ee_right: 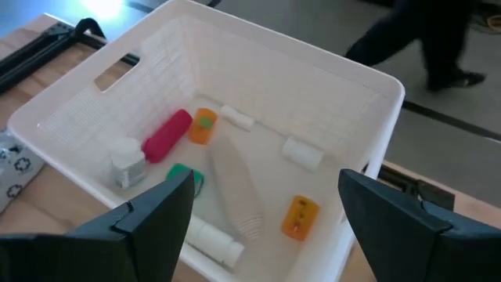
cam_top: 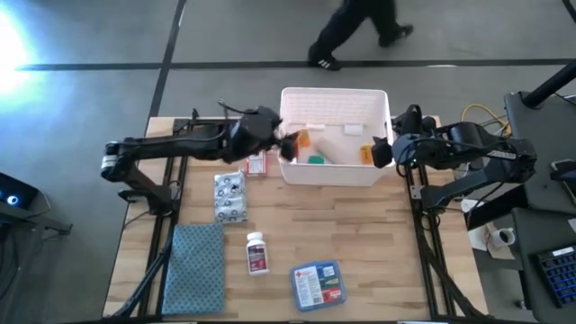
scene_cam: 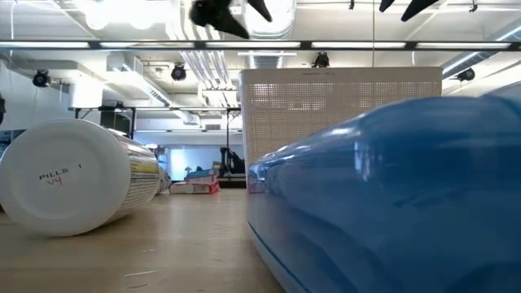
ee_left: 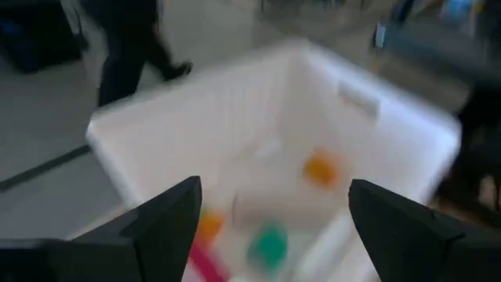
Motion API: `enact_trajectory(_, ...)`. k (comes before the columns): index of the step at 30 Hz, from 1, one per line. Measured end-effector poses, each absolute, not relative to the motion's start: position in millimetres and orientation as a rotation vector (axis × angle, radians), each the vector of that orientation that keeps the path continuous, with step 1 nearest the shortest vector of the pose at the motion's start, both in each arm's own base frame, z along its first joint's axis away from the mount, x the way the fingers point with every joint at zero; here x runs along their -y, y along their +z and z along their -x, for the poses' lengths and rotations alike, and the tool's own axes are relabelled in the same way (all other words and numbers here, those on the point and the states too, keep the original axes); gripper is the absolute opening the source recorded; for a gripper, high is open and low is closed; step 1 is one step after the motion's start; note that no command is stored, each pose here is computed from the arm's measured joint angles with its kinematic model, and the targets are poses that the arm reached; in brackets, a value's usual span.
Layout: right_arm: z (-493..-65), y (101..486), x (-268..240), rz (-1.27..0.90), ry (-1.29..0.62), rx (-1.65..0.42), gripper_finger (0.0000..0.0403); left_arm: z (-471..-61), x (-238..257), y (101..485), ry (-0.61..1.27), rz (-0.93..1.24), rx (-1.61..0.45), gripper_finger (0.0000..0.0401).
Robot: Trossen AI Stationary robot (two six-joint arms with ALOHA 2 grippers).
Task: Pick & place medical supplies in basket/bin
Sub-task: Put the white medicine bottle into the bin
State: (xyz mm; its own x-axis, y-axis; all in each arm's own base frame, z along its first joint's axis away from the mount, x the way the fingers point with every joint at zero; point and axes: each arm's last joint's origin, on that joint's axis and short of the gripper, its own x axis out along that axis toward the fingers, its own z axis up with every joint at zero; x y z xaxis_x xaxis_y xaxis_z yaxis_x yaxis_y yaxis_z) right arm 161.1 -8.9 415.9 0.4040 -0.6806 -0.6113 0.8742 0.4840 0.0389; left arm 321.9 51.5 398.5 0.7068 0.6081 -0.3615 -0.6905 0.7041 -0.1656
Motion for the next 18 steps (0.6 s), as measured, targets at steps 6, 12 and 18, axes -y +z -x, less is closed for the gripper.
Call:
enact_trajectory(6, -166.0, 409.9, 8.6, -0.370, -1.018, -0.593, 0.0306, -270.1, -13.5, 380.0, 0.877, 0.482, -0.586, 0.0301)
enact_trajectory(12, -177.8, 401.9, 8.2, -0.361, -1.025, -0.605, 0.0306, -250.6, -2.9, 338.0, 1.087, 0.611, -0.773, 0.0301)
enact_trajectory(18, -190.4, 390.4, 7.3, -0.325, -1.020, -0.654, 0.0306, -239.4, 1.4, 279.2, 1.139, 0.717, -1.019, 0.0301)
